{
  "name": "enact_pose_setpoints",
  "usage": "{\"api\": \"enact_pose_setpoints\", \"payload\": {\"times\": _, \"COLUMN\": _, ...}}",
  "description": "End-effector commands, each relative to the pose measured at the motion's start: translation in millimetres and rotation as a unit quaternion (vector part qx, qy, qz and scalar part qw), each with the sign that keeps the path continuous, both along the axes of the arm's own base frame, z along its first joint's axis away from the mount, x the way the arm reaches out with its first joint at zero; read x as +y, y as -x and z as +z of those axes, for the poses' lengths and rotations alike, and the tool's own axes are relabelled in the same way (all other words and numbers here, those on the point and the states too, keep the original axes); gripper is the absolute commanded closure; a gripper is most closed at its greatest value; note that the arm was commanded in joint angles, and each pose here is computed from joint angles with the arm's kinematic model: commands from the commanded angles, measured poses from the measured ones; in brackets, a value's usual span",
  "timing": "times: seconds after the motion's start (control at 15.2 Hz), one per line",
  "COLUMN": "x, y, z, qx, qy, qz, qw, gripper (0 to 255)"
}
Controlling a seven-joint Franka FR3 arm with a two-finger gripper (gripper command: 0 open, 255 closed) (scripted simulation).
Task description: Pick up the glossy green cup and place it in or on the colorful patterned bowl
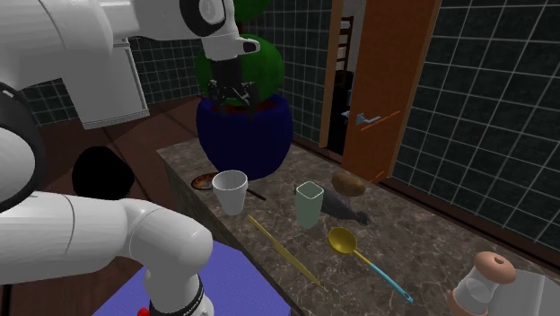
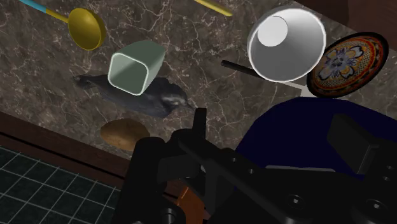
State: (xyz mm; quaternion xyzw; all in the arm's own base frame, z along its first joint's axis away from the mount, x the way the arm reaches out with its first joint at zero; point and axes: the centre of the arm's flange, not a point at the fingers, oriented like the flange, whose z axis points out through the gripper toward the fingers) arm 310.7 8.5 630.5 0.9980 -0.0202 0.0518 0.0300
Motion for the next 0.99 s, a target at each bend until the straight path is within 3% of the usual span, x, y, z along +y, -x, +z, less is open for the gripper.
{"api": "enact_pose_setpoints", "payload": {"times": 0.0, "x": 0, "y": 0, "z": 0, "qx": 0.000, "qy": 0.000, "qz": 0.000, "qw": 1.0000, "gripper": 0}}
{"api": "enact_pose_setpoints", "payload": {"times": 0.92, "x": -121, "y": -53, "z": -136, "qx": 0.042, "qy": -0.015, "qz": -0.006, "qw": 0.9990, "gripper": 0}}
